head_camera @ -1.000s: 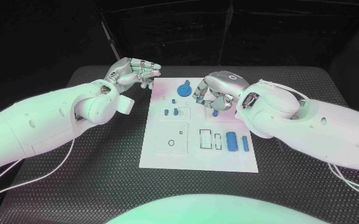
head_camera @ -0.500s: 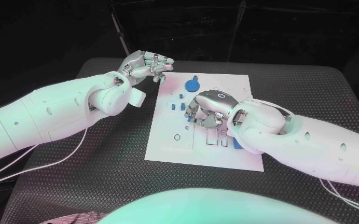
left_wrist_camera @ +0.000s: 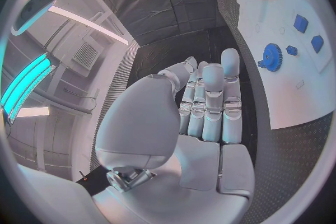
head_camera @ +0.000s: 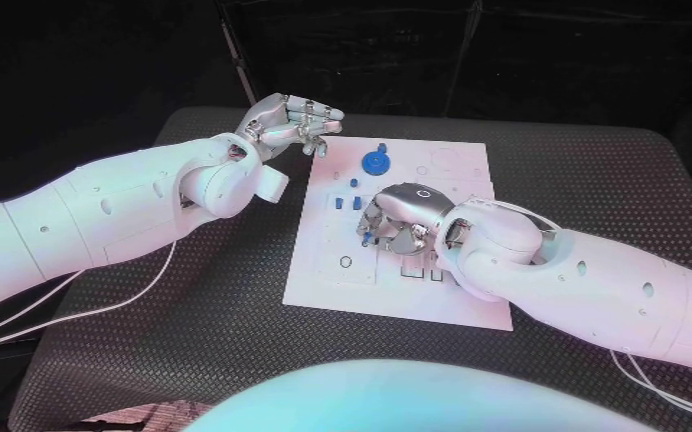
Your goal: Assemble the parts on the task board
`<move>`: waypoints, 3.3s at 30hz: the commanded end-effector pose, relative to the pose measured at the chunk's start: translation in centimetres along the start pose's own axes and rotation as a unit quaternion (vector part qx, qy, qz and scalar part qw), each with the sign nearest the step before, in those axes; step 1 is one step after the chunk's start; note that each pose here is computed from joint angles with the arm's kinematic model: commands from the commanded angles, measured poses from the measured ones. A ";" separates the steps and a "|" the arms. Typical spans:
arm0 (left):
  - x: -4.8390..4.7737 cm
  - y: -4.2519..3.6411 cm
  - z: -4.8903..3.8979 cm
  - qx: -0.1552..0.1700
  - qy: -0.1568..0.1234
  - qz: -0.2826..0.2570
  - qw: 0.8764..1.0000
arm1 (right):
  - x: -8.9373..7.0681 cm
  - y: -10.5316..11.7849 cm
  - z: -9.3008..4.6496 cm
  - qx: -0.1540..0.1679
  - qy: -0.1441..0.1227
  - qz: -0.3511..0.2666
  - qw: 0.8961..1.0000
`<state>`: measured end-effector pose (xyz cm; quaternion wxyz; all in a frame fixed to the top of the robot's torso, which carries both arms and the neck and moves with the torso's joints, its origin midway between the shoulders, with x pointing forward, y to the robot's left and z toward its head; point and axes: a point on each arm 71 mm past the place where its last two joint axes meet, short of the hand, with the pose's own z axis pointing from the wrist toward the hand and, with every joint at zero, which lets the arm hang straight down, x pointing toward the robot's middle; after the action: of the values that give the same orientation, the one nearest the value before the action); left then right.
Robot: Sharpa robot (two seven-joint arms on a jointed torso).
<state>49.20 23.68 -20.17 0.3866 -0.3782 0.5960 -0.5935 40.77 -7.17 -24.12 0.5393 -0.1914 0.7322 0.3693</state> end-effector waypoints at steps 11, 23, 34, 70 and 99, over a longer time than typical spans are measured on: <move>0.18 -0.17 0.06 0.003 0.008 -0.005 1.000 | 0.4 -0.1 0.2 -0.005 0.010 -0.013 1.000; 0.25 -0.15 0.10 0.003 0.010 -0.006 1.000 | 0.5 -0.1 0.5 -0.005 0.010 -0.018 1.000; 0.34 -0.14 0.13 0.002 0.013 -0.007 1.000 | 0.7 0.0 0.9 -0.005 0.014 -0.022 1.000; 0.34 0.02 0.18 -0.005 0.020 -0.010 1.000 | 0.5 0.0 0.7 -0.009 -0.009 -0.043 0.999; 0.25 0.08 0.06 -0.009 0.023 -0.011 1.000 | -5.3 -6.6 -6.7 0.125 -0.026 -0.019 0.992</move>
<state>49.19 23.60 -20.39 0.3683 -0.3759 0.6070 -0.5955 42.63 -16.80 -19.89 0.6067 -0.1274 0.7257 0.2984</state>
